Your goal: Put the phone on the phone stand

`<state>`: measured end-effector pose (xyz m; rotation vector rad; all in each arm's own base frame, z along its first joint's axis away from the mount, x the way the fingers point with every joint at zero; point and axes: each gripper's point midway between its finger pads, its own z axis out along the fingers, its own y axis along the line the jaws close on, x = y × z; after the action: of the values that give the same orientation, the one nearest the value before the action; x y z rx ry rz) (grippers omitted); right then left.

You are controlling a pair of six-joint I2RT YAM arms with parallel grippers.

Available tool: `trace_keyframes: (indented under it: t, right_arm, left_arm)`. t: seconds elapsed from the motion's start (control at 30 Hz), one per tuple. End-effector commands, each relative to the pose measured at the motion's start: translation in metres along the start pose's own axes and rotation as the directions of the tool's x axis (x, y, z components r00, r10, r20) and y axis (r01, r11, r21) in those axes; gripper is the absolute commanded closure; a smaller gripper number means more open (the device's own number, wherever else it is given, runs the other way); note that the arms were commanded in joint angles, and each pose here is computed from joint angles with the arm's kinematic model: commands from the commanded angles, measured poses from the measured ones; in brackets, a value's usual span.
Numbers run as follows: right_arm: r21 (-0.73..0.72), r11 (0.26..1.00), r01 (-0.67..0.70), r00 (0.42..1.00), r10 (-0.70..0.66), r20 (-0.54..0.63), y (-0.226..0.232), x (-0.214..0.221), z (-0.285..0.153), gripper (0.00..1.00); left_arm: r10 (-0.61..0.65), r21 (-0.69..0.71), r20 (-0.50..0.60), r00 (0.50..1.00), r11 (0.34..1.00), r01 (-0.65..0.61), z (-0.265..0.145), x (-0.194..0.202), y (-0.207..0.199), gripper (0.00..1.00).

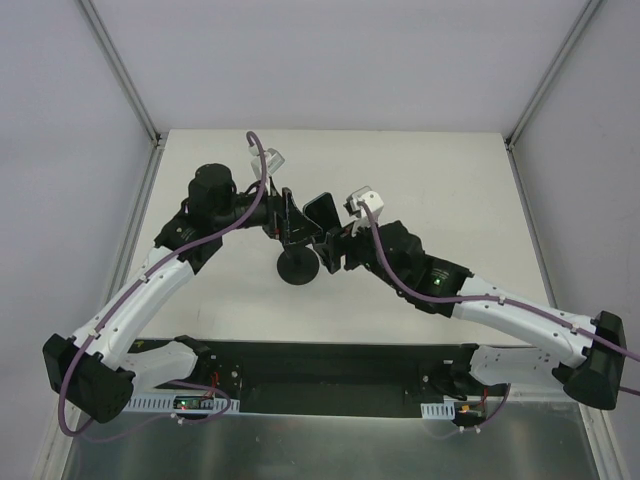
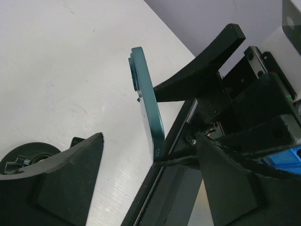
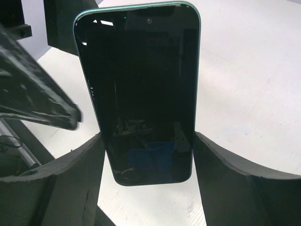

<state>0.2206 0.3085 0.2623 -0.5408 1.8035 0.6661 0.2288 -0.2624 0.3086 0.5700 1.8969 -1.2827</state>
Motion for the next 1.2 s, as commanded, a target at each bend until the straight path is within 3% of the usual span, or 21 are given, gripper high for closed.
trace_keyframes:
  t: [0.0,0.07,0.1,0.2,0.23,0.27,0.3,0.33,0.37,0.43,0.47,0.5,0.7,0.8,0.93,1.07,1.13,1.17]
  right_arm:
    - [0.063,0.998,0.008,0.985,-0.019,0.170,0.011,-0.059,-0.001,0.99]
    - [0.076,0.997,0.026,0.987,-0.038,0.158,0.016,-0.056,0.003,0.99]
    - [0.081,0.996,0.033,0.987,-0.045,0.156,0.018,-0.056,0.003,0.99]
    - [0.063,0.997,0.054,0.987,-0.063,0.145,0.028,-0.054,0.003,0.99]
    - [0.058,0.997,0.053,0.988,-0.061,0.143,0.029,-0.055,0.003,0.99]
    - [0.043,0.998,0.056,0.989,-0.061,0.134,0.032,-0.054,0.003,0.99]
    - [0.040,0.997,0.062,0.992,-0.066,0.104,0.032,-0.047,0.002,0.93]
    - [0.027,0.998,0.064,0.993,-0.066,0.094,0.034,-0.045,0.001,0.79]
    - [-0.019,0.997,0.073,0.995,-0.072,0.073,0.040,-0.041,0.000,0.48]
    - [-0.047,0.995,0.087,0.996,-0.087,0.001,0.034,-0.027,-0.005,0.23]
    - [-0.116,0.991,0.068,0.996,-0.073,-0.041,0.041,-0.015,-0.009,0.06]
    - [-0.146,0.988,0.058,0.993,-0.072,-0.093,0.039,-0.003,-0.014,0.01]
    - [-0.330,0.942,-0.058,0.971,-0.023,-0.237,0.032,0.034,-0.046,0.04]
    - [-0.443,0.888,-0.125,0.981,0.044,-0.190,0.045,0.023,-0.055,0.01]
    - [-0.544,0.815,-0.198,0.975,0.109,-0.191,0.062,0.019,-0.059,0.15]
    - [-0.563,0.806,-0.182,0.981,0.113,-0.157,0.066,0.010,-0.057,0.20]
    - [-0.538,0.827,-0.163,0.984,0.095,-0.153,0.060,0.010,-0.059,0.13]
    - [-0.468,0.874,-0.127,0.990,0.080,-0.119,0.047,0.004,-0.054,0.06]
  left_arm:
    - [0.014,-0.007,0.006,1.000,1.000,-0.014,0.006,0.000,0.005,0.30]
    - [0.013,-0.002,0.004,1.000,1.000,-0.013,0.007,0.000,0.004,0.40]
    - [0.015,-0.002,0.004,1.000,1.000,-0.014,0.007,0.001,0.003,0.52]
    - [0.026,-0.006,0.009,1.000,1.000,-0.026,0.006,0.000,0.003,0.73]
    - [0.029,-0.008,0.009,1.000,1.000,-0.029,0.006,0.000,0.004,0.93]
    - [0.031,-0.007,0.008,0.999,0.999,-0.031,0.006,0.000,0.003,1.00]
    - [0.032,-0.010,0.010,0.999,0.999,-0.032,0.006,0.000,0.004,1.00]
    - [0.041,-0.005,0.008,0.999,0.999,-0.041,0.005,0.000,0.003,1.00]
    - [0.049,-0.003,0.011,0.999,0.999,-0.049,0.005,0.000,0.001,1.00]
    - [0.069,0.002,0.019,0.997,0.998,-0.069,0.002,-0.002,-0.002,1.00]
    - [0.077,0.008,0.020,0.997,0.997,-0.077,0.001,-0.002,-0.003,1.00]
    - [0.083,0.014,0.020,0.996,0.996,-0.083,0.000,-0.001,-0.005,1.00]
    - [0.139,0.263,-0.008,0.990,0.956,-0.132,-0.006,0.003,-0.048,1.00]
    - [0.178,0.358,0.002,0.984,0.919,-0.168,-0.013,0.007,-0.067,1.00]
    - [0.238,0.428,0.020,0.971,0.876,-0.223,-0.021,0.013,-0.084,1.00]
    - [0.284,0.420,0.055,0.957,0.863,-0.280,-0.027,0.013,-0.090,1.00]
    - [0.314,0.293,0.100,0.944,0.898,-0.330,-0.028,0.000,-0.080,1.00]
    - [0.284,0.221,0.050,0.957,0.932,-0.288,-0.031,0.008,-0.068,1.00]
